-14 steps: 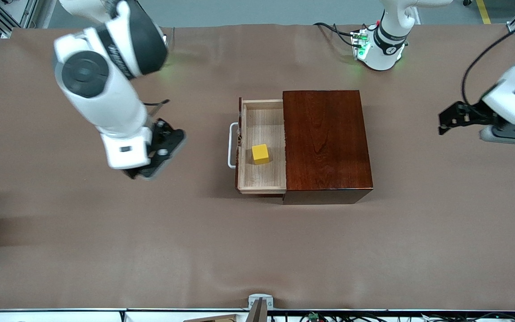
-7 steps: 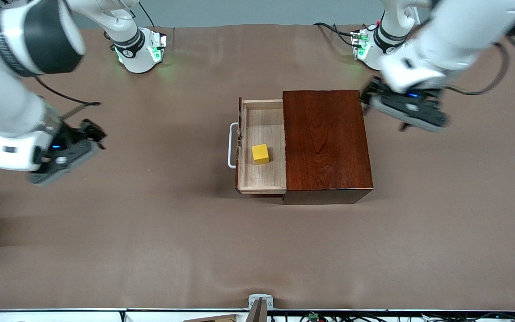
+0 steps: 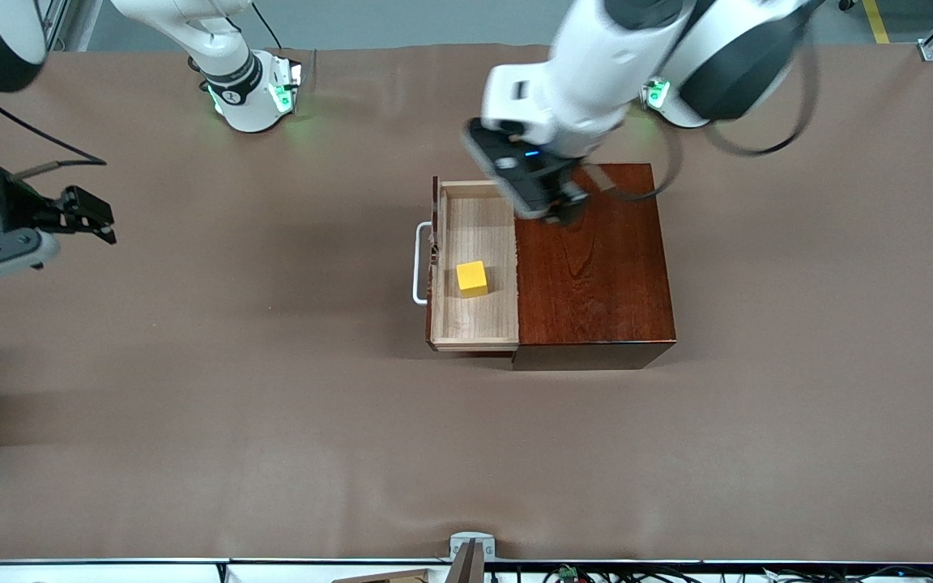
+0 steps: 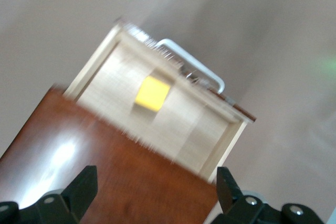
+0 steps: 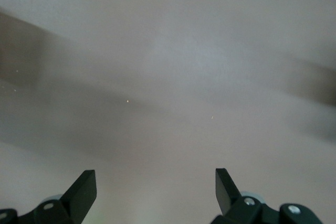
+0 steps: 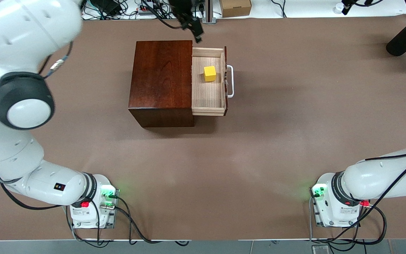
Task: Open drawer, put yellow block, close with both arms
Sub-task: 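Move the left gripper to the drawer front while the right gripper retracts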
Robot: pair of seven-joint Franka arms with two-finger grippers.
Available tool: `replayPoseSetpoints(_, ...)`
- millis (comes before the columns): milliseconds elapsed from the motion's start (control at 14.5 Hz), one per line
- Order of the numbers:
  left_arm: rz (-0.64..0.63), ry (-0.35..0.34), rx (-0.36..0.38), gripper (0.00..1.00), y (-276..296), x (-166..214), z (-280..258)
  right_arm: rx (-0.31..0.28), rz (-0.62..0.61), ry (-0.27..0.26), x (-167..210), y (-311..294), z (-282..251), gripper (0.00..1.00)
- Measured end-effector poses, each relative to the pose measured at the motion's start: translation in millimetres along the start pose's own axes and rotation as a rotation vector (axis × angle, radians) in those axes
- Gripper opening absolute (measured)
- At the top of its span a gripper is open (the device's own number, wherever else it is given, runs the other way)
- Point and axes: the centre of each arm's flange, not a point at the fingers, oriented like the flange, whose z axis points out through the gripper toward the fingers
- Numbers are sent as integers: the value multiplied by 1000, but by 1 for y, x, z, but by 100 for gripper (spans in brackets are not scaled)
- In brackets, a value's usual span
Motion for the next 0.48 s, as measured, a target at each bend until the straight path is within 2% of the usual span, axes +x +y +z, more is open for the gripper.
replayPoseSetpoints(208,141,48,-39,100,35,38,55,15,124,-3,-18,6,-6,100)
replayPoseSetpoints(484,390,63,26,100,74,65,116,56,234,-19,-28,18,-4,100)
